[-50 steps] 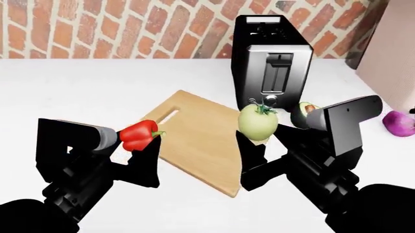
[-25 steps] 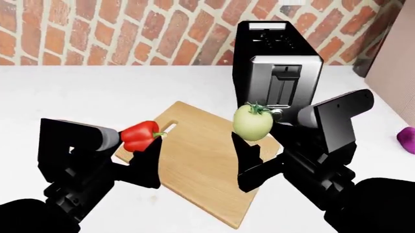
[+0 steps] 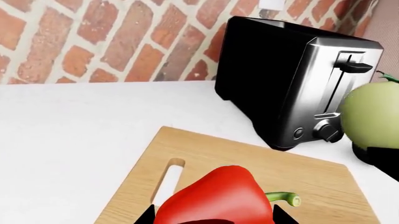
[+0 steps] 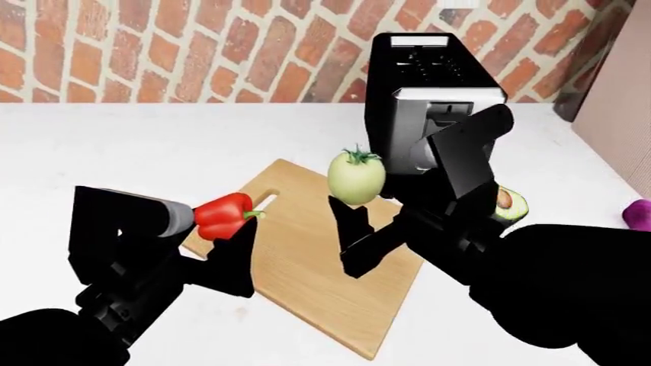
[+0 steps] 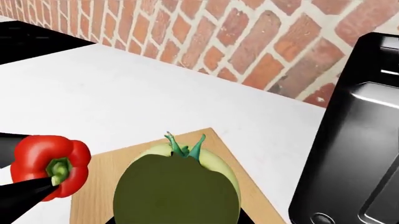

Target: Place the avocado, onion, tomato and bell pepper on the cutting board.

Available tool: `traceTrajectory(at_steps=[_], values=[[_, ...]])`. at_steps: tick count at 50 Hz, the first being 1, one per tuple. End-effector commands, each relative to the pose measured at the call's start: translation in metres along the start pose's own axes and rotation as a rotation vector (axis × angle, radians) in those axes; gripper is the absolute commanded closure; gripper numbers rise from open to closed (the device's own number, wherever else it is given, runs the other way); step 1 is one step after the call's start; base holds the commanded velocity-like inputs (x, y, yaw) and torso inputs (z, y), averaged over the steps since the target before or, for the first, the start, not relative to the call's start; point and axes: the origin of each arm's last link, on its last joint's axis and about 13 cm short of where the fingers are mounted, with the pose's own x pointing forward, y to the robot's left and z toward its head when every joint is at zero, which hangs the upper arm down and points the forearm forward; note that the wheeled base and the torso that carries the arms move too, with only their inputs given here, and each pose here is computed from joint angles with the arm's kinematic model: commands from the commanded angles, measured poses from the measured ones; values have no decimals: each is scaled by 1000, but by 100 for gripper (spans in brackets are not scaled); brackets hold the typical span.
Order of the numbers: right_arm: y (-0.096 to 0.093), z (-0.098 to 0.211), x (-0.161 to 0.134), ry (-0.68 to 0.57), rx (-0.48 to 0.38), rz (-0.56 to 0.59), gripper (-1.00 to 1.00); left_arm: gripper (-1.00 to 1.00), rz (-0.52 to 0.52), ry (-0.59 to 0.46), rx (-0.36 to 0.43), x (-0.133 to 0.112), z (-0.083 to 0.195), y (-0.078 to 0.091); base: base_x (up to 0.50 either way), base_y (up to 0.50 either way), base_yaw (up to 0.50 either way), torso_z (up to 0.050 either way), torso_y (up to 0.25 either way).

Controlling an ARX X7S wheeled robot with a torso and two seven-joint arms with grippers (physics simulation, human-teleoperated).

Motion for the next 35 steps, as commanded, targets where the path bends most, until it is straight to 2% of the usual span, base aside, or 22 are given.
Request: traceTrajectory(at_steps=[1,20,35], values=[[-1,2,27,8,19,51,100,100,-7,-17,-6,-3,3,-1,0,0,0,0,0],[-7,-14,63,62,120,44,100,100,-2,-24,-2,-3,2,-1,0,0,0,0,1],[-10,-25,83,90,141,48,100,100,1,-16,-9,-3,0,0,0,0,0,0,0]])
